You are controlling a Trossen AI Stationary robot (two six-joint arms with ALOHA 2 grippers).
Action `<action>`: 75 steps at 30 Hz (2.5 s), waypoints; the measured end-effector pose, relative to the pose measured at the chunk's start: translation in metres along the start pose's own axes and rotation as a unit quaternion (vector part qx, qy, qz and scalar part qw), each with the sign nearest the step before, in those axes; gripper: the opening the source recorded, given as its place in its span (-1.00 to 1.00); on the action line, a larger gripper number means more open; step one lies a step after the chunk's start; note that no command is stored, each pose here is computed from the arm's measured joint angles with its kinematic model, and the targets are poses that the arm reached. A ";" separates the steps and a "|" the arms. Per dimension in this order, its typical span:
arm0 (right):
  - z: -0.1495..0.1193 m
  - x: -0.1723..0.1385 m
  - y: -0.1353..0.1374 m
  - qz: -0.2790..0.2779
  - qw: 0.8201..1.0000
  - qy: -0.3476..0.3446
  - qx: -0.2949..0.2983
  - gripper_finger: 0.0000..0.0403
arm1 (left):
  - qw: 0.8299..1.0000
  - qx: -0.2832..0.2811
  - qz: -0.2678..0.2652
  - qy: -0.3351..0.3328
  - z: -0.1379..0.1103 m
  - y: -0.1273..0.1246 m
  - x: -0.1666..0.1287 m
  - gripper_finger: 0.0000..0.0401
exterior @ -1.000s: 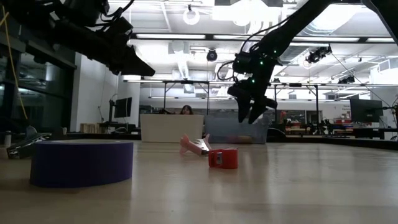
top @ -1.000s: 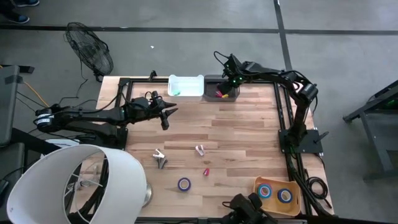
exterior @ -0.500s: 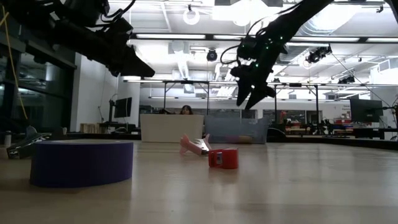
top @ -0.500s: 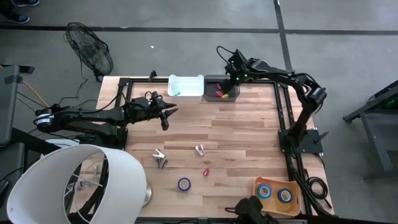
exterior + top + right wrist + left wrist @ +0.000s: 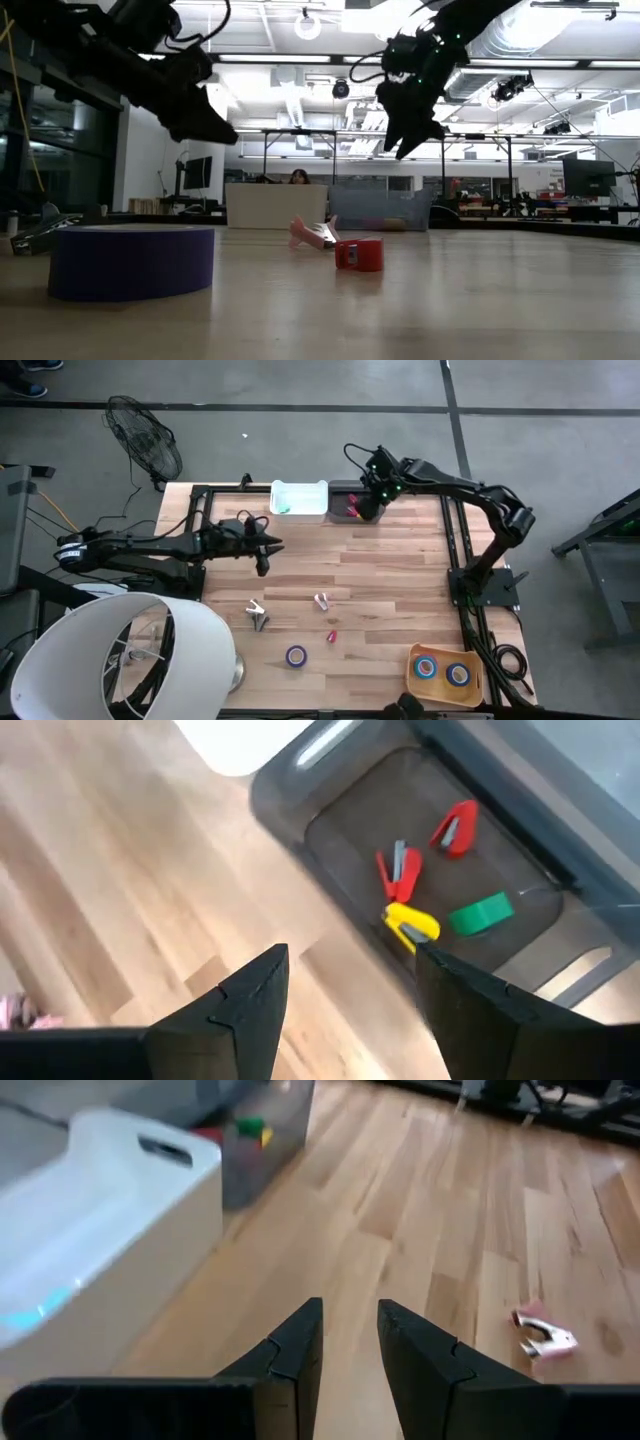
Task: Pick and place Stapler, Stapler remover, tape
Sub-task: Put the gray staple remover into the white bin
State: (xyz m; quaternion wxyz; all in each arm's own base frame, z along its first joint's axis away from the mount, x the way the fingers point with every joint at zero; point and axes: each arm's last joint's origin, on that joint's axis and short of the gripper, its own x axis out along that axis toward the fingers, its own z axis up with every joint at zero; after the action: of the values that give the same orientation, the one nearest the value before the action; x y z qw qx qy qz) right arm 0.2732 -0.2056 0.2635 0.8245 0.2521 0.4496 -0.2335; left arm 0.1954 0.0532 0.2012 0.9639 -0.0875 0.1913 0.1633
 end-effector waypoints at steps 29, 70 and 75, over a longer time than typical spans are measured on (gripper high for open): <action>-0.026 -0.042 0.035 0.026 0.984 0.039 -0.174 0.04 | 0.922 0.159 -0.210 0.285 -0.041 -0.048 -0.027 -0.52; -0.027 -0.042 0.035 0.026 0.984 0.046 -0.170 0.04 | 0.841 0.268 -0.286 0.372 -0.064 -0.049 -0.011 0.50; -0.027 -0.042 0.035 0.026 0.984 0.046 -0.171 0.04 | 0.839 0.275 -0.298 0.364 -0.066 -0.051 -0.004 0.50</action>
State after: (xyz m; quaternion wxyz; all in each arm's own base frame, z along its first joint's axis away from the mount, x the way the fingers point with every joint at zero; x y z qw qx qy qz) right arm 0.2568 -0.1555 0.2944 0.8394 0.1297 0.5139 -0.1201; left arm 0.1869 -0.0111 0.1479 0.8113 0.0753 0.5301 -0.2347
